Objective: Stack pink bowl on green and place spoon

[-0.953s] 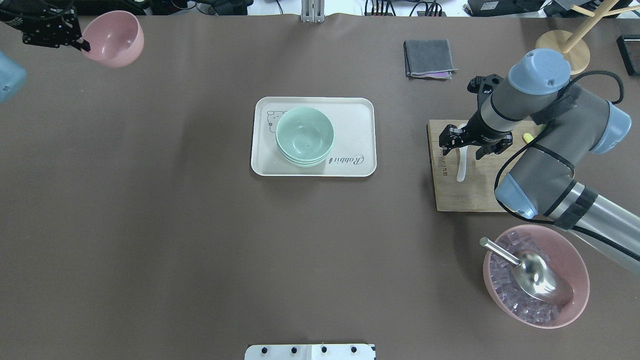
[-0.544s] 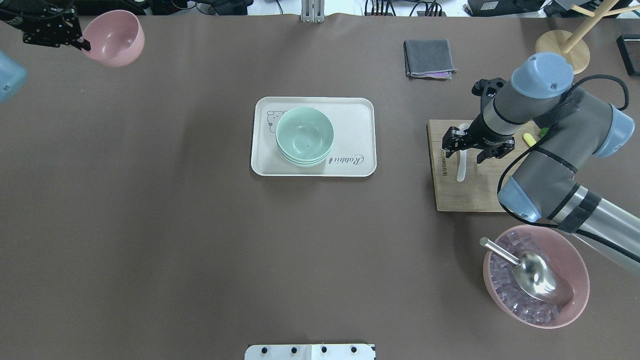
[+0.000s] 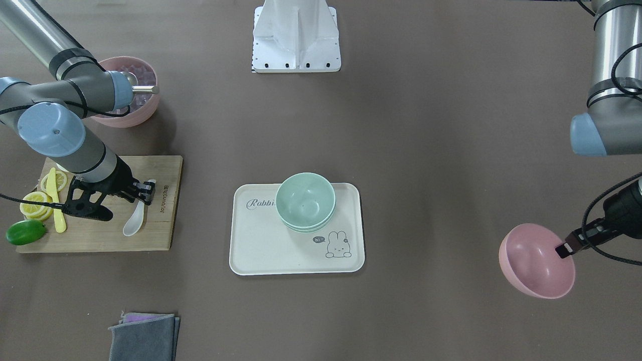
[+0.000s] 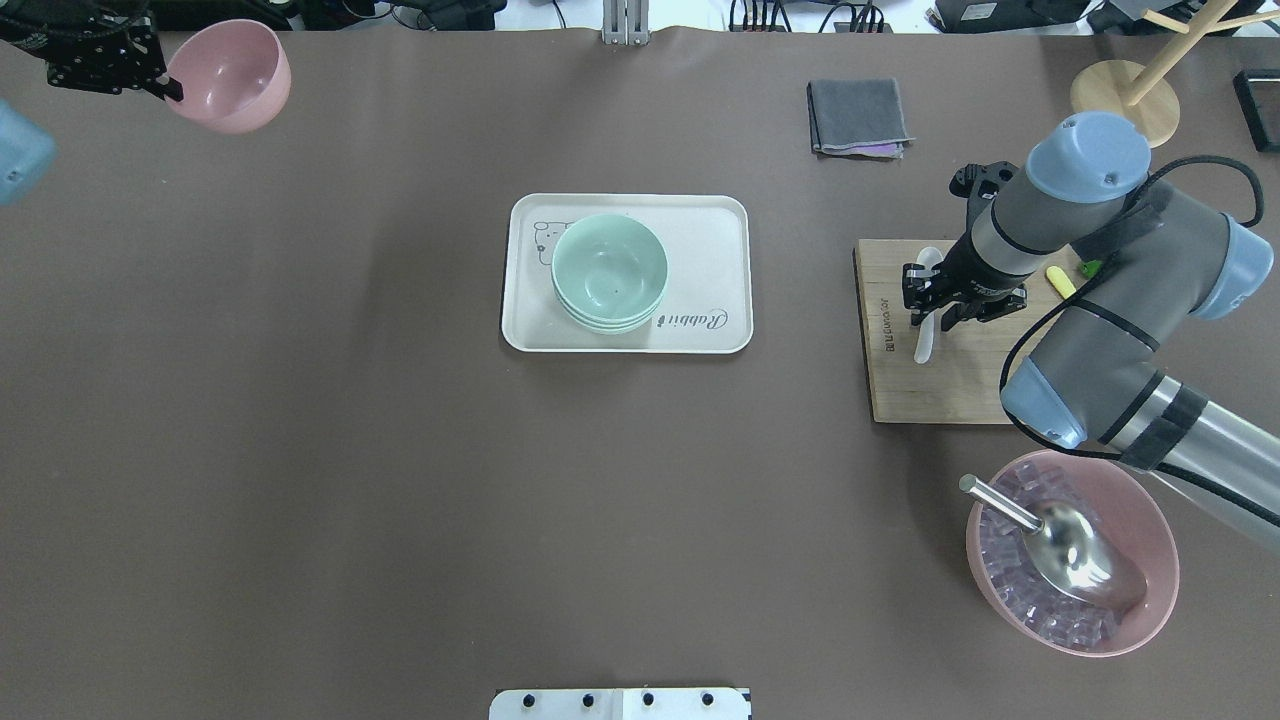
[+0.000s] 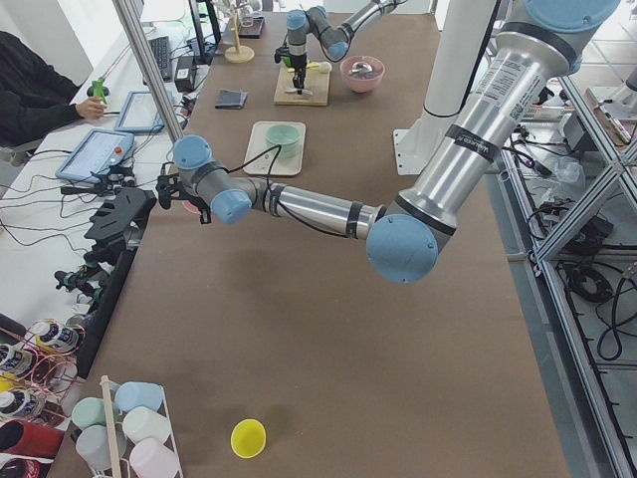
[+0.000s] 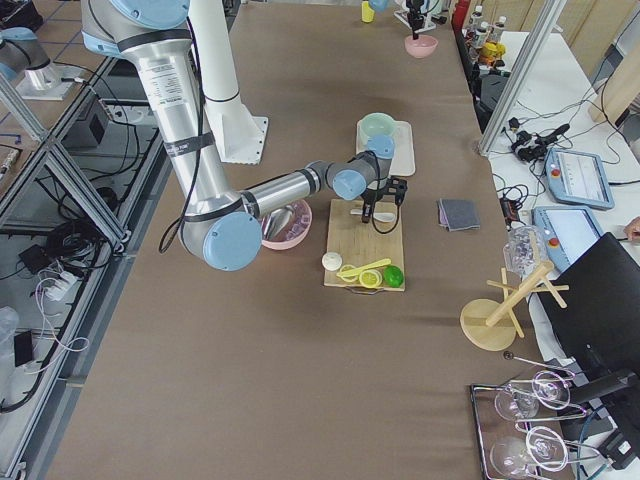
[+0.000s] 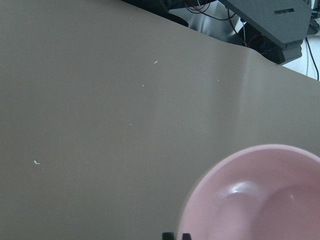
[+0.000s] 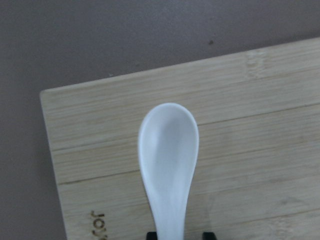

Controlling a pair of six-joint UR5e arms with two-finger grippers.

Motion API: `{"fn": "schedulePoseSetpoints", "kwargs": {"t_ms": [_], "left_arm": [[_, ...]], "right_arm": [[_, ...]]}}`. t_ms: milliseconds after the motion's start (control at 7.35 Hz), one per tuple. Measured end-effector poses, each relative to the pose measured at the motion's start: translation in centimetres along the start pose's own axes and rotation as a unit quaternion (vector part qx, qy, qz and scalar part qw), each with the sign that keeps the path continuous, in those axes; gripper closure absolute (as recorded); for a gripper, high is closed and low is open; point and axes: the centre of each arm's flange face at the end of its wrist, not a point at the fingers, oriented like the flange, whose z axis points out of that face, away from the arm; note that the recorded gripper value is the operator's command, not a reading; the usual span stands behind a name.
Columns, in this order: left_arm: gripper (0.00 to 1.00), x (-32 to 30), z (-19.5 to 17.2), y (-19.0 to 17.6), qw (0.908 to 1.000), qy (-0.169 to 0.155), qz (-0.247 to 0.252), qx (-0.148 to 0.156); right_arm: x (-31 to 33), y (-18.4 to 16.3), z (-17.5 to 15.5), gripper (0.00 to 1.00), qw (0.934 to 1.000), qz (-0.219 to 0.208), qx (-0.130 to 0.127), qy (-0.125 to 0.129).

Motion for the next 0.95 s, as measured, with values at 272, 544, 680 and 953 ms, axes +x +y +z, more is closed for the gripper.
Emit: {"fn": "schedulePoseSetpoints", "kwargs": {"t_ms": [272, 544, 680, 953], "left_arm": [[1.00, -0.1, 0.0, 0.0, 1.0000, 0.000, 0.000, 0.000], [1.00, 0.2, -0.1, 0.1, 1.0000, 0.002, 0.001, 0.000], [1.00, 1.1, -0.5, 0.1, 0.9999, 0.009, -0.006, -0.001], [1.00, 6.5, -0.7, 2.5, 0.9983, 0.038, -0.042, -0.016]], "right_arm": [[-0.8, 0.0, -0.3, 1.00, 1.0000, -0.004, 0.001, -0.005], [-1.6, -0.2, -2.3, 1.00, 0.9998, -0.006, 0.006, -0.019], [-1.7, -0.8, -4.2, 1.00, 0.9994, -0.003, 0.009, -0.032], [-1.6, -2.3, -7.9, 1.00, 0.9987, 0.011, 0.016, -0.047]]}}
